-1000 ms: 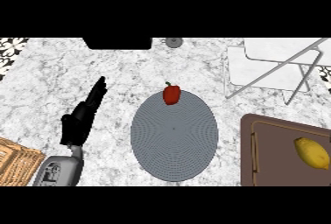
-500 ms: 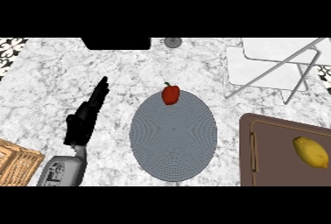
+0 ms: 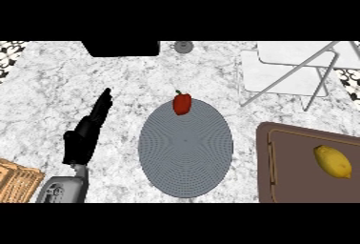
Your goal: Pick the pear from the placemat and place it in the tiered shelf
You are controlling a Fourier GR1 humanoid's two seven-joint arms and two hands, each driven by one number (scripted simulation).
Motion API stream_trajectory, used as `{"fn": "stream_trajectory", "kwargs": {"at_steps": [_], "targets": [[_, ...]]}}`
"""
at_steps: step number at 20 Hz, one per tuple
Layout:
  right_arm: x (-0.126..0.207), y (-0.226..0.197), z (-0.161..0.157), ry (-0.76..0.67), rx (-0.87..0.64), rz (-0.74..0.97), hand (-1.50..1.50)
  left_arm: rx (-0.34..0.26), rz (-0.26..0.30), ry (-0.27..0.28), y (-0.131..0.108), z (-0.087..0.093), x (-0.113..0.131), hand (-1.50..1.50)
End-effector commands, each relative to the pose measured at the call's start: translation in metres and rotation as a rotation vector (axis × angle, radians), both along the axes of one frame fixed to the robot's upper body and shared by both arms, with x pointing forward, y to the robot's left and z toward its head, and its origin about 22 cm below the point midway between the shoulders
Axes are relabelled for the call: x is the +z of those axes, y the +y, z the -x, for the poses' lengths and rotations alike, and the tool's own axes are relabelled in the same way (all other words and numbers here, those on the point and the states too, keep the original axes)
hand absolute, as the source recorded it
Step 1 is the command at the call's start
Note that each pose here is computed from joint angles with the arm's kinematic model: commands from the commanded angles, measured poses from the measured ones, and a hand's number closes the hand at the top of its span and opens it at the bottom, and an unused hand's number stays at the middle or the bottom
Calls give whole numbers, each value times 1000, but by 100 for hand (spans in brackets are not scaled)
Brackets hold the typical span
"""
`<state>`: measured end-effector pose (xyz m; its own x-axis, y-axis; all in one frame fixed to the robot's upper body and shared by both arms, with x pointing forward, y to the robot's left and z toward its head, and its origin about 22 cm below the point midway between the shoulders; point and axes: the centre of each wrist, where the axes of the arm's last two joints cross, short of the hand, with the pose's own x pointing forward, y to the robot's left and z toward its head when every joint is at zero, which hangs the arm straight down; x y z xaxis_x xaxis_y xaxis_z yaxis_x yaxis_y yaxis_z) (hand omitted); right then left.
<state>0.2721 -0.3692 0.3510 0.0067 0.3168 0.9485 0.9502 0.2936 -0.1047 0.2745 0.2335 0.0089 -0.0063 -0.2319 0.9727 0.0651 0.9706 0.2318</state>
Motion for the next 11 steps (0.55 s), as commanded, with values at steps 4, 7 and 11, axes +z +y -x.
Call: {"fn": "stream_trajectory", "kwargs": {"at_steps": [4, 7, 11], "targets": [[2, -48, 91, 155, 0, -18, -150, 19, 2, 0, 6, 1, 6, 0], [-13, -72, 121, 225, 17, 10, -150, 26, -20, -2, 11, 5, -1, 0], [-12, -97, 171, 201, 68, -23, -150, 42, 0, -4, 8, -6, 11, 0]]}}
